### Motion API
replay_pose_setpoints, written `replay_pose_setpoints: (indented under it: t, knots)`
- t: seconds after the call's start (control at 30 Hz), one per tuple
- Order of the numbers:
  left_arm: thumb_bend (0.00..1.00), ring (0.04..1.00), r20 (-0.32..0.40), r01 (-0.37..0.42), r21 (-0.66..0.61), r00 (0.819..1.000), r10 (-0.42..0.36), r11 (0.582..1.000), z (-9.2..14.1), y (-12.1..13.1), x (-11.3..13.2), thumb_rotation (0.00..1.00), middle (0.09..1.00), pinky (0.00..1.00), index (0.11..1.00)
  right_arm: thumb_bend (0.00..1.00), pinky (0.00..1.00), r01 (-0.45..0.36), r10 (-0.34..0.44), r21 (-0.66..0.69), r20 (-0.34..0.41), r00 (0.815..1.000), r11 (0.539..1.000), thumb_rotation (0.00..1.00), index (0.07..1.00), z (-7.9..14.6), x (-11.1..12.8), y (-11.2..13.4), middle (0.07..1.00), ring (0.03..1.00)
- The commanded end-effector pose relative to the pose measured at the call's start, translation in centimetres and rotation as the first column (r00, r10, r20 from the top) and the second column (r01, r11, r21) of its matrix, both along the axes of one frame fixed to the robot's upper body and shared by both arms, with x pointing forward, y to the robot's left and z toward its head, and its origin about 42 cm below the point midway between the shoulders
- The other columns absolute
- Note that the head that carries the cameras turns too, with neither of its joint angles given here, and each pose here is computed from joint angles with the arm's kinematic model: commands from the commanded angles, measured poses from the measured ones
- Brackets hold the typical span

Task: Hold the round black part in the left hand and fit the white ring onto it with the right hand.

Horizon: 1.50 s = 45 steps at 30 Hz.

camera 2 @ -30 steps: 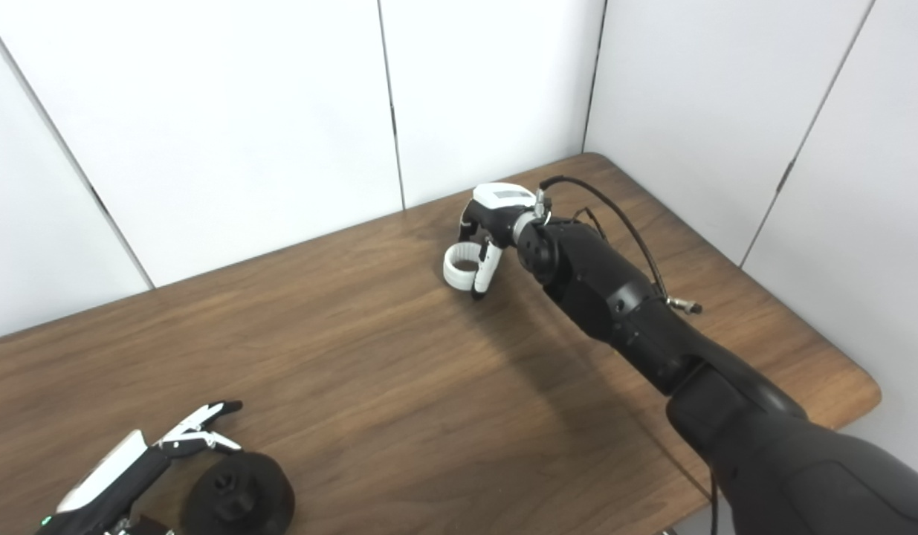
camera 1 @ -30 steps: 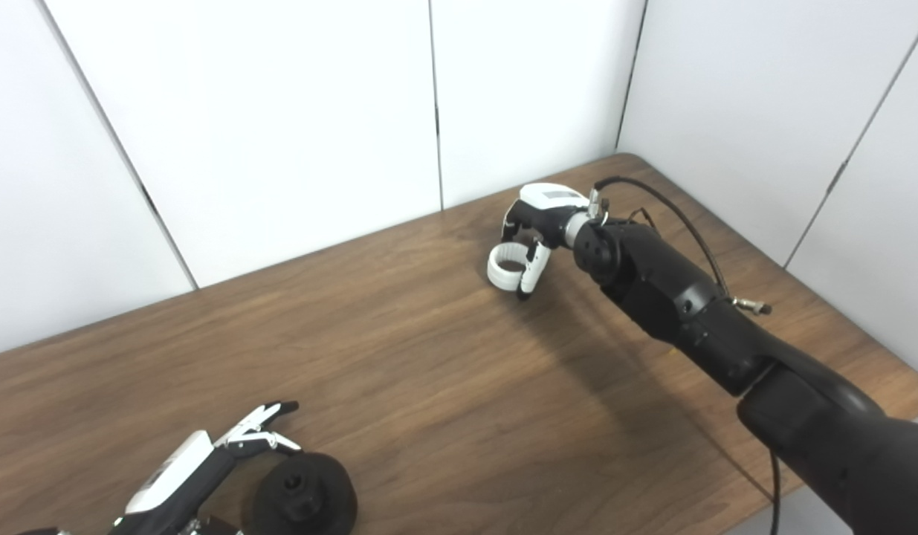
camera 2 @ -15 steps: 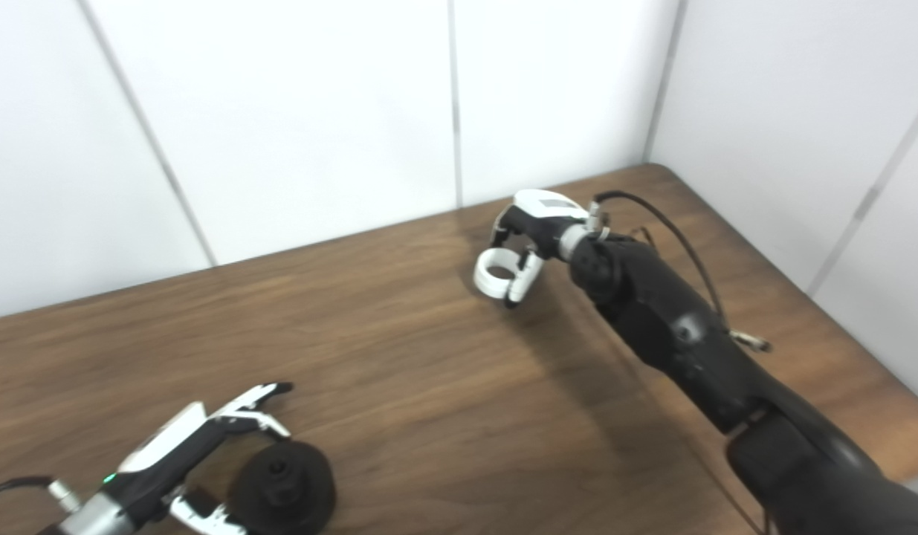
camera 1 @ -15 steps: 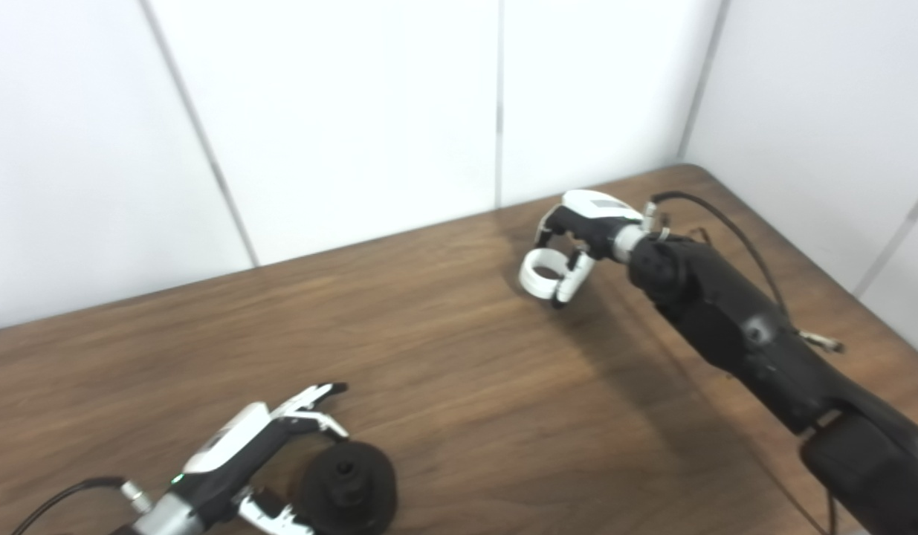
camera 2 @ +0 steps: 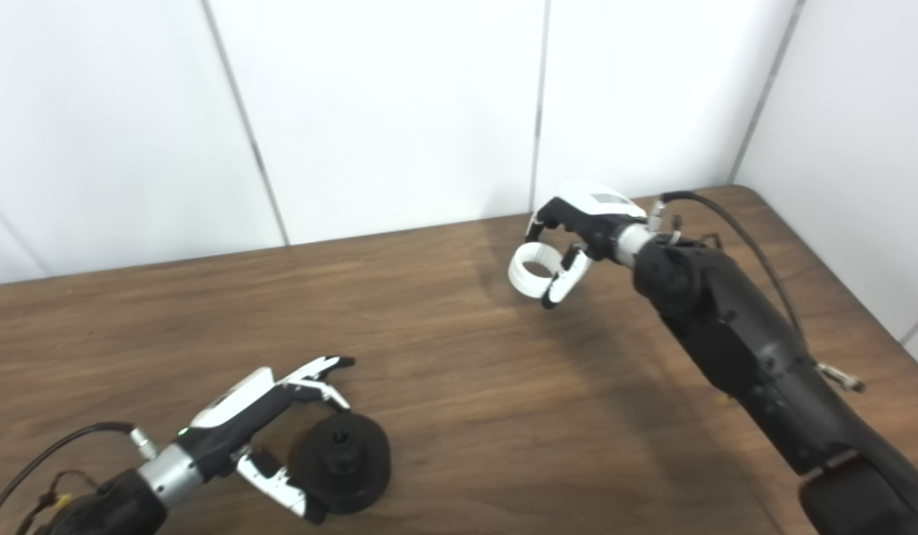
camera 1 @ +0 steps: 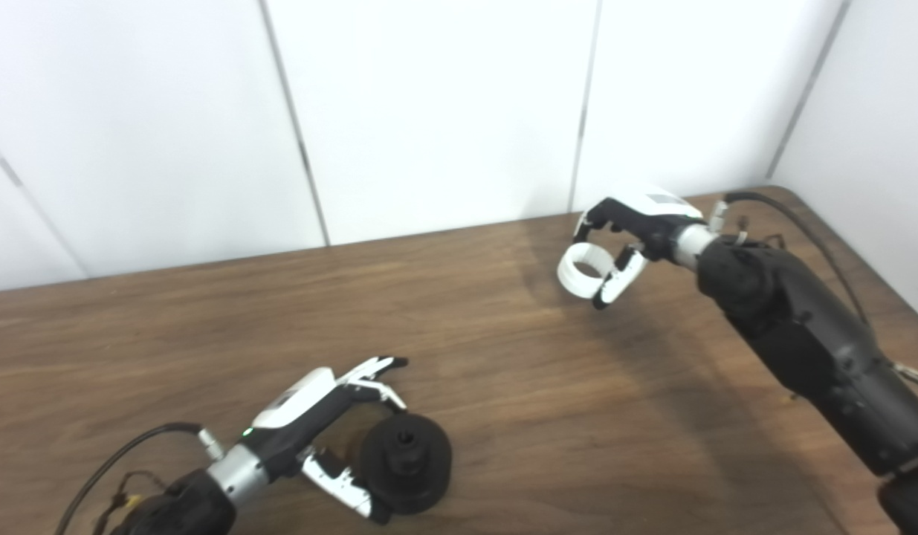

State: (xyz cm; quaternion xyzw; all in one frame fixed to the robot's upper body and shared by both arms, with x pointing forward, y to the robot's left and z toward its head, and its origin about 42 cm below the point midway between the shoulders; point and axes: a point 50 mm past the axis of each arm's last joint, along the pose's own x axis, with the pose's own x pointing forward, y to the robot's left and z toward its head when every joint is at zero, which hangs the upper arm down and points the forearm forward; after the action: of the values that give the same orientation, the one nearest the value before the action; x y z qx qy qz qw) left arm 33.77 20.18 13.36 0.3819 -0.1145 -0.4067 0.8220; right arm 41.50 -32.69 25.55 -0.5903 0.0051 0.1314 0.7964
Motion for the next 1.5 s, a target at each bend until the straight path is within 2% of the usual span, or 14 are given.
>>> replay_pose_setpoints:
  t: [0.0,0.2,0.57,0.73,0.97,1.23,1.47]
  knots:
    - [0.52,1.000,-0.095,0.014,0.088,0.995,-0.005,0.996,-2.0,-0.5,-0.8,0.07,0.975,0.93,0.490,0.52,0.74,-0.042,0.043,-0.013,0.091,0.995,0.999,0.13,0.483,3.1,-0.1,-0.1,0.769,0.805]
    - [0.52,1.000,-0.091,0.013,0.086,0.996,-0.005,0.996,-2.1,-1.4,-0.9,0.07,0.975,0.94,0.489,0.52,0.72,-0.115,0.116,-0.007,0.099,0.988,0.993,0.13,0.484,4.1,-1.5,1.0,0.771,0.803]
    - [0.52,1.000,-0.090,0.004,0.082,0.996,0.004,0.997,-2.0,-2.2,-0.7,0.08,0.975,0.93,0.489,0.52,0.70,-0.254,0.256,-0.030,0.100,0.961,0.967,0.14,0.482,5.1,-3.2,3.7,0.775,0.799]
    - [0.52,1.000,-0.088,0.008,0.081,0.996,0.000,0.997,-2.2,-2.5,-0.6,0.07,0.973,0.91,0.489,0.52,0.69,-0.315,0.316,-0.032,0.097,0.944,0.949,0.14,0.482,5.4,-4.2,5.0,0.776,0.800]
    - [0.52,1.000,-0.083,0.011,0.103,0.997,-0.002,0.995,-2.4,-3.0,-0.5,0.08,0.975,0.91,0.489,0.52,0.72,-0.404,0.406,-0.033,0.096,0.909,0.914,0.14,0.482,5.8,-6.0,7.0,0.782,0.808]
    - [0.52,1.000,-0.099,0.008,0.099,0.995,0.002,0.995,-2.7,-3.4,-0.5,0.08,0.976,0.91,0.489,0.52,0.72,-0.475,0.474,-0.014,0.069,0.878,0.880,0.14,0.481,5.7,-6.9,8.6,0.780,0.818]
    - [0.52,1.000,-0.094,0.008,0.107,0.996,0.002,0.994,-2.8,-3.6,-0.3,0.08,0.977,0.91,0.488,0.52,0.70,-0.527,0.526,-0.004,0.077,0.847,0.850,0.14,0.480,5.1,-7.5,9.8,0.774,0.799]
